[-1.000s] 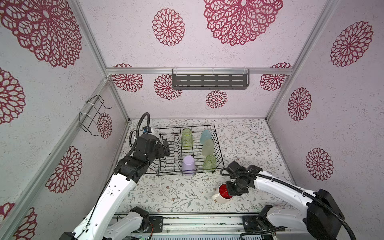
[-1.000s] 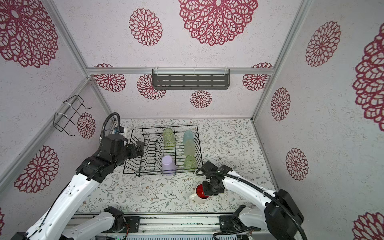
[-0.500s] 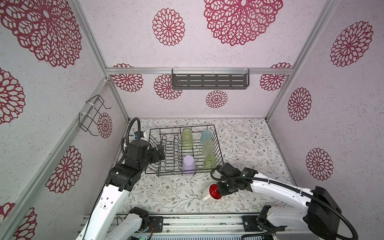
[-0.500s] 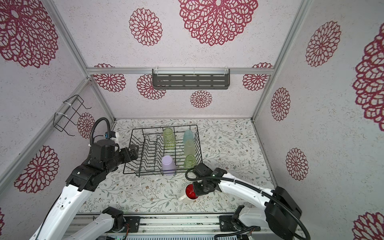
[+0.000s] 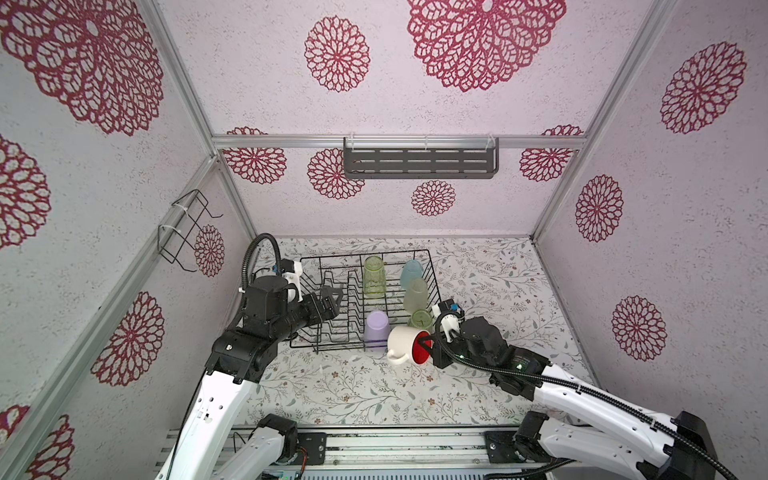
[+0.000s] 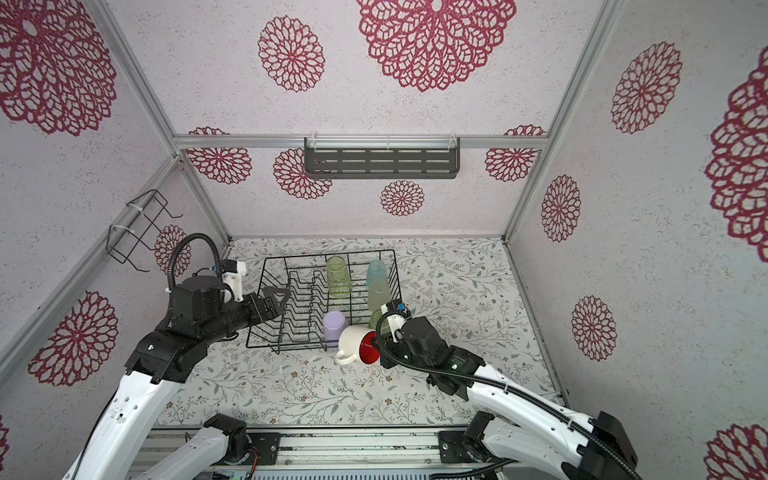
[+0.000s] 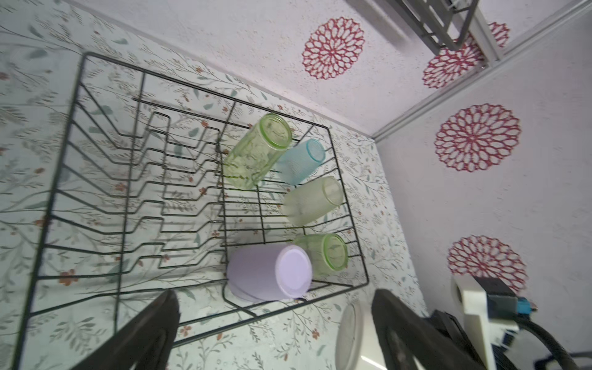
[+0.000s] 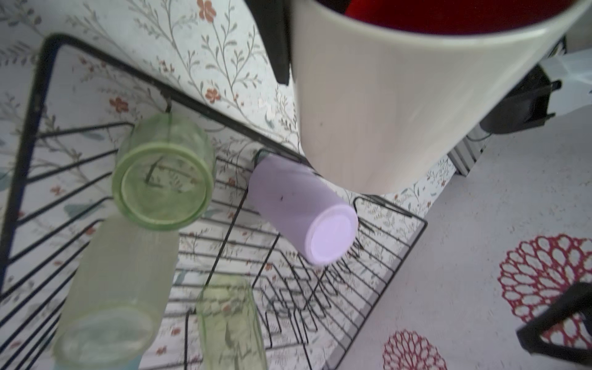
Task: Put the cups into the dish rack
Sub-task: 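Lift the mug and carry it toward the left gripper while the left approaches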
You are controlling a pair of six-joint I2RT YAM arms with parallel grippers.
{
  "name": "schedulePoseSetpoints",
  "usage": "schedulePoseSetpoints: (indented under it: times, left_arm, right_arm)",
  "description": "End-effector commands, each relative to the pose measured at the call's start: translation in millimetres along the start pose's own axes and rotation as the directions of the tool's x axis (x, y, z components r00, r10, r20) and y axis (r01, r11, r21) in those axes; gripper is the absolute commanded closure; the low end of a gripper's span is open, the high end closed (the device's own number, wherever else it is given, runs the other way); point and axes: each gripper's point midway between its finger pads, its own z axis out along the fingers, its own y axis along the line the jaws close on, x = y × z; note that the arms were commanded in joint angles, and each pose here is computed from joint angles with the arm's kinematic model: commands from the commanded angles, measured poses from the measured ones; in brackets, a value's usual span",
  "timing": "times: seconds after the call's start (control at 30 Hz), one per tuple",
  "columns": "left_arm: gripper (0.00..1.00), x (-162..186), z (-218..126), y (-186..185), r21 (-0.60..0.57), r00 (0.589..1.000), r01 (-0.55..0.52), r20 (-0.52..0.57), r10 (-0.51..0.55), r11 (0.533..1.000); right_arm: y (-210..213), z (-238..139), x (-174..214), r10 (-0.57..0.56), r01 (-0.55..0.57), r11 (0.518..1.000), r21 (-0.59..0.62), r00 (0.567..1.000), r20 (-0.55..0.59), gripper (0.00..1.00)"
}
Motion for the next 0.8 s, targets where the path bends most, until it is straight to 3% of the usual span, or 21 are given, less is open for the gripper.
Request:
schedulePoseSetpoints:
  times: [0.0,0.1,0.23,0.33,0.5,0.63,0.7,0.77]
  left_arm:
    - [0.03,-4.0,0.3,-45.2,0.229,0.997,0.064,-0.062,-0.051,0.971]
    - [0.03,-3.7,3.7,-71.3,0.375,0.989,0.118,-0.125,-0.076,0.92]
    - [0.03,2.7,14.4,-108.0,0.528,0.932,0.275,-0.35,-0.089,0.803]
    - [0.03,11.5,20.6,-117.1,0.545,0.896,0.302,-0.442,-0.038,0.782]
    - [0.03,13.8,19.9,-121.9,0.571,0.895,0.28,-0.445,0.005,0.772]
    - [0.03,25.2,14.6,-134.1,0.629,0.868,0.294,-0.49,0.074,0.719]
    - [0.03,35.6,6.7,-146.3,0.686,0.85,0.284,-0.503,0.155,0.67]
    - [0.03,47.5,4.6,-152.3,0.713,0.84,0.264,-0.501,0.21,0.649]
  right_arm:
    - [30.3,-31.4,-97.5,-0.04,0.066,0.997,-0.05,0.913,0.405,1.0]
    - [30.7,-46.7,-124.0,-0.13,0.144,0.989,0.016,0.831,0.54,1.0]
    - [34.3,-62.3,-148.7,-0.295,0.268,0.953,0.142,0.709,0.64,1.0]
    - [43.0,-70.8,-158.1,-0.407,0.366,0.906,0.212,0.616,0.674,1.0]
    - [62.3,-83.8,-162.8,-0.548,0.522,0.803,0.288,0.455,0.702,1.0]
    - [82.2,-82.4,-156.5,-0.606,0.652,0.711,0.265,0.376,0.701,1.0]
    - [83.4,-80.5,-159.8,-0.616,0.661,0.699,0.273,0.363,0.699,1.0]
    - [84.4,-82.0,-162.7,-0.608,0.667,0.697,0.264,0.353,0.711,1.0]
